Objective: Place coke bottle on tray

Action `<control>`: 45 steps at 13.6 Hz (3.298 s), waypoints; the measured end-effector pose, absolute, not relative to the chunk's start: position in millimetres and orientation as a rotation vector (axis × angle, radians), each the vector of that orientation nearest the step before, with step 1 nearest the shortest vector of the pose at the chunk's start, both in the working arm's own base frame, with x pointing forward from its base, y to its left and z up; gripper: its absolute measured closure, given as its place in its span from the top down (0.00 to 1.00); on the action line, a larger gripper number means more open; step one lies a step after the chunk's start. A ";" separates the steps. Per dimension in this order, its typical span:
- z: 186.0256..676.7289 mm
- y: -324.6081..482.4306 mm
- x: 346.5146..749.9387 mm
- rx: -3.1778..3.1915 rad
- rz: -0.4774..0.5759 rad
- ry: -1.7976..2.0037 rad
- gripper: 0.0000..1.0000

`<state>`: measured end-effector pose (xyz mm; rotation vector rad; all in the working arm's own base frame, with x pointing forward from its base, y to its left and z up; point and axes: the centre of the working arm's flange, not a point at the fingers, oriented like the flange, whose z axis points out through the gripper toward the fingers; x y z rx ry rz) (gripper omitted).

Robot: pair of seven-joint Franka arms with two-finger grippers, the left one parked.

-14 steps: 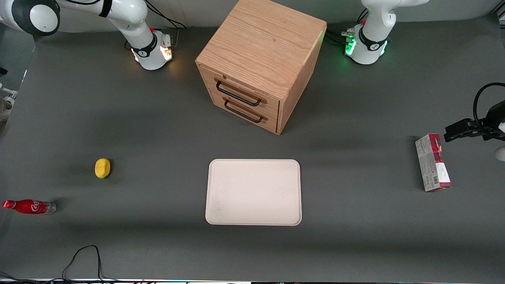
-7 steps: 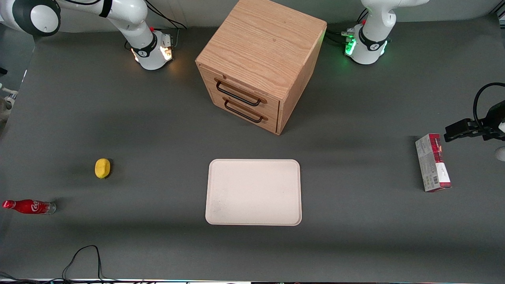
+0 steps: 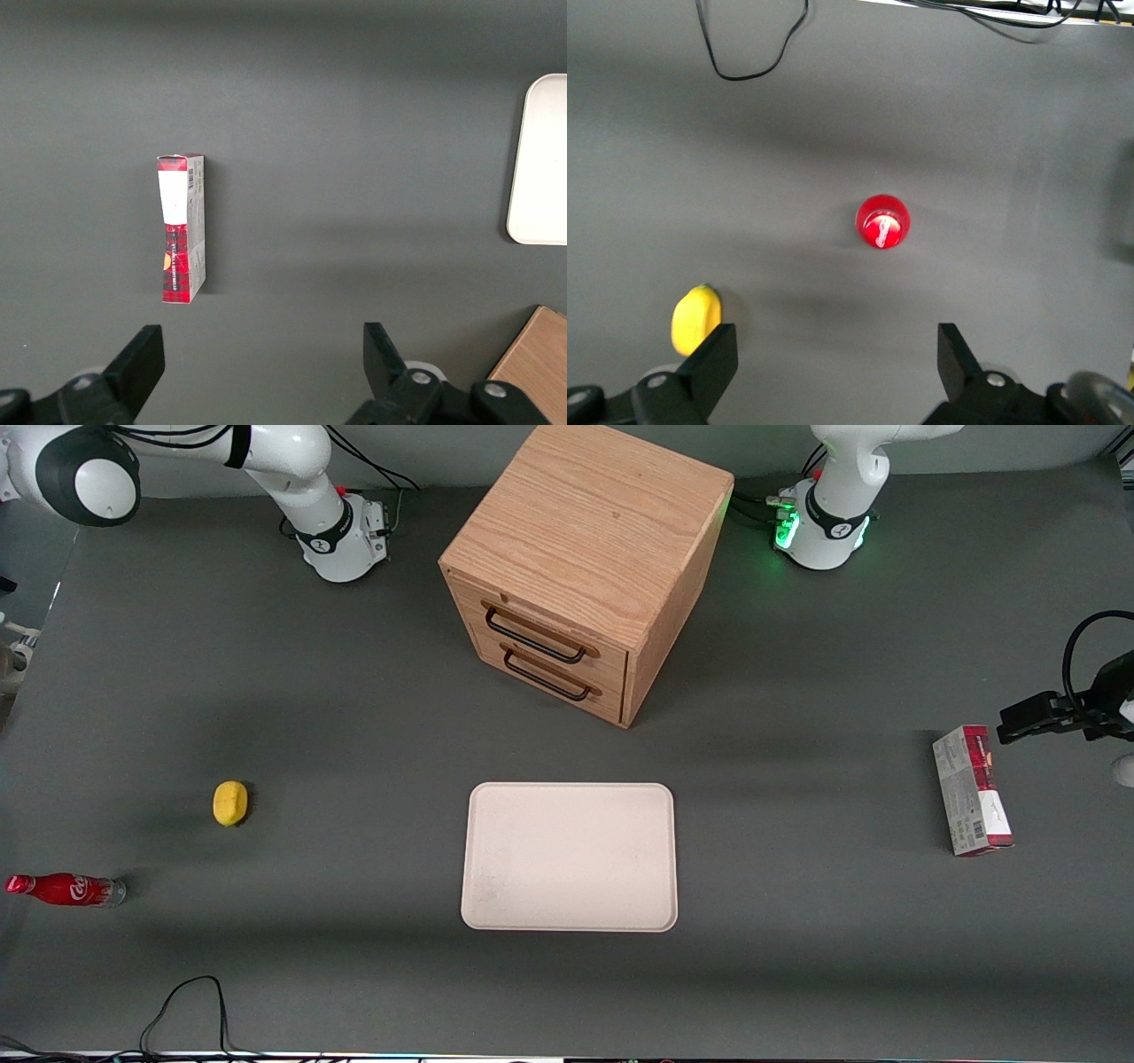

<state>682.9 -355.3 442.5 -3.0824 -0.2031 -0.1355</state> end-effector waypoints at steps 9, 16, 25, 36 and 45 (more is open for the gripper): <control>370.0 -363.0 707.7 -3.085 -0.232 -0.347 1.00; 340.9 -363.3 716.3 -3.090 -0.270 -0.360 1.00; 326.8 -360.6 719.7 -3.085 -0.270 -0.404 1.00; 326.1 -357.5 721.2 -3.099 -0.241 -0.548 0.36; 326.3 -357.2 721.2 -3.096 -0.239 -0.570 0.29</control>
